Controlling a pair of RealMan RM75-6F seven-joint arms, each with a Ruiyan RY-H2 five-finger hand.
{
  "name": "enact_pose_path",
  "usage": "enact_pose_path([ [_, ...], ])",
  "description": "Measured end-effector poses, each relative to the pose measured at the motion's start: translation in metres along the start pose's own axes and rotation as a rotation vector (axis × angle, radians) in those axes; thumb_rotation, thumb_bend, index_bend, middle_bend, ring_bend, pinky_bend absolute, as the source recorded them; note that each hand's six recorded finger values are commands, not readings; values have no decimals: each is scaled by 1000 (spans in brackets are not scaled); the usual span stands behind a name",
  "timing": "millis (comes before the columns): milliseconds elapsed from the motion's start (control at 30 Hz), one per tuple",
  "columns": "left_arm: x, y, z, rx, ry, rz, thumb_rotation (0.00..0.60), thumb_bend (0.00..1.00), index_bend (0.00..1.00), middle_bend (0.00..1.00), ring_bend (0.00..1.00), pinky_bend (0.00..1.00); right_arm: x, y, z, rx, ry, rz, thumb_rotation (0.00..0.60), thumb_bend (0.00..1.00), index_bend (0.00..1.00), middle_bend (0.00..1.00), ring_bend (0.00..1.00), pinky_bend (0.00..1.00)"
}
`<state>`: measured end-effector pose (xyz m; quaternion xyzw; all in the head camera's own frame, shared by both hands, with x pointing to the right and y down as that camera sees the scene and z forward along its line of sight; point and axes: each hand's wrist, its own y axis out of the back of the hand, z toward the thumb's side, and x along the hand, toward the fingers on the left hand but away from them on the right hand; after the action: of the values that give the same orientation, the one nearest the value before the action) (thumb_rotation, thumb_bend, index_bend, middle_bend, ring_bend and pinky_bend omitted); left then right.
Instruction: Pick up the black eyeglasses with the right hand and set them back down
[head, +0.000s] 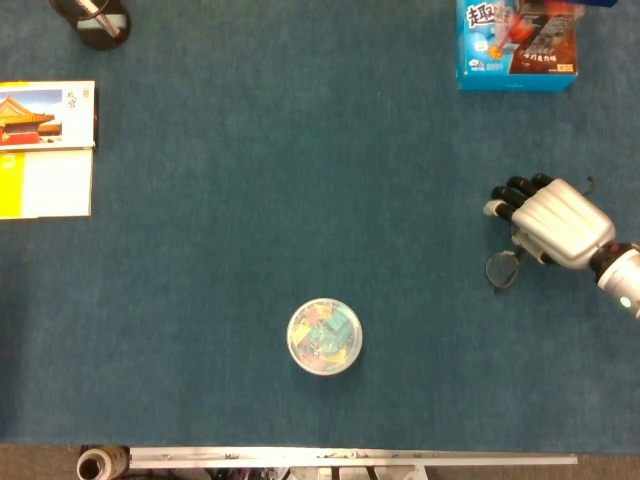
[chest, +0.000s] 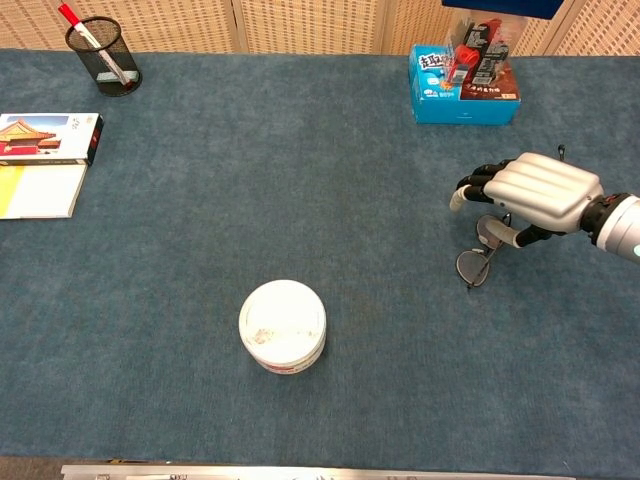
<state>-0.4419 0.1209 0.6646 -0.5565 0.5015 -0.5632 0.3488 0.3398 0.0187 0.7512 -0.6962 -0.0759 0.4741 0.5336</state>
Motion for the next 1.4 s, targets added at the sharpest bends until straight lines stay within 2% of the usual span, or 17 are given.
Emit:
enact_pose_path([
  [900,0,-1,-2,-4,3,-4,600,510,311,434,364,562,-9,-22,0,11,-3,53,600,504,289,251,201,327],
  [1100,1,-1,-1,-2,1,-4,600,510,311,434,364,562,-9,-16,-3,-2,-11,28,600,505,289,251,201,326],
  [1400,1,-1,0,-4,0,-4,600,511,311,434,364,562,-5,6,-8,-22,-23,-41,600,506,289,251,201,326],
])
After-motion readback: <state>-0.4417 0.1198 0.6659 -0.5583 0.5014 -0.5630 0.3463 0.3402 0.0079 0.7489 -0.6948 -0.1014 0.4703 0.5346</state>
